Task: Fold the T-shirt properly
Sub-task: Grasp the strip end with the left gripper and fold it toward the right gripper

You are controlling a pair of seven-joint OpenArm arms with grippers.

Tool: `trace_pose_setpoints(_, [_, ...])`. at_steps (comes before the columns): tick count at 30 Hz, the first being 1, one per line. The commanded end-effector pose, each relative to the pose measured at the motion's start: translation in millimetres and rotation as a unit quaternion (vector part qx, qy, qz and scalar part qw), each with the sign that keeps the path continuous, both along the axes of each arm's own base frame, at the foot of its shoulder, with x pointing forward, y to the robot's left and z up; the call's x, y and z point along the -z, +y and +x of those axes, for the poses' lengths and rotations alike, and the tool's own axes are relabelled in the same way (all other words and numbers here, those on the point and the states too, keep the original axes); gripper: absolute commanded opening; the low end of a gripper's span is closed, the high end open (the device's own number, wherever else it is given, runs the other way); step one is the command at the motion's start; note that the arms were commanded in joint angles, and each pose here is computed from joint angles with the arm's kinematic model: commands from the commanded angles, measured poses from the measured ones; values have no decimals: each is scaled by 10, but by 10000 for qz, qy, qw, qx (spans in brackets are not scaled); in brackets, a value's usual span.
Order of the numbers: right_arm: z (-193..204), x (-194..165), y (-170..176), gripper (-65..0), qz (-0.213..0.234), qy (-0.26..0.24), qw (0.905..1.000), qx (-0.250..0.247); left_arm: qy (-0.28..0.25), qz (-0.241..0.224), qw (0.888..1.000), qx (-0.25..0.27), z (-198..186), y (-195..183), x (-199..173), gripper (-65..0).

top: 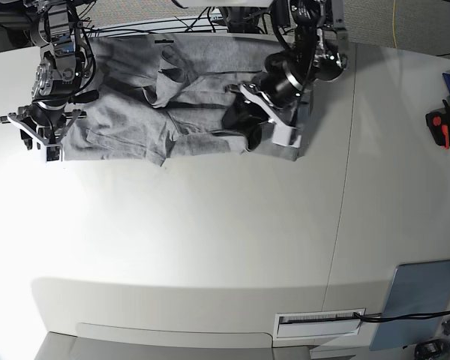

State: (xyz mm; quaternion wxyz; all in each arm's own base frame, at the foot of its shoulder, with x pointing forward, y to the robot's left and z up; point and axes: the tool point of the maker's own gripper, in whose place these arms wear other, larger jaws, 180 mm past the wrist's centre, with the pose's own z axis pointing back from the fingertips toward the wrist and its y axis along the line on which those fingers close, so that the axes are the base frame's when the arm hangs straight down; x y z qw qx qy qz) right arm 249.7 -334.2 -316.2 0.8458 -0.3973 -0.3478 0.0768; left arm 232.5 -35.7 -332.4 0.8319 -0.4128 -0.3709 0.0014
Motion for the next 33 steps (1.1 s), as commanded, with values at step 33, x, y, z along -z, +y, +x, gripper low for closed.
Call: trace_pose_setpoints(33, [-196, 34, -66, -494, -84, 177, 9997, 145, -670, 1874, 9796, 286, 58, 1210, 1, -266])
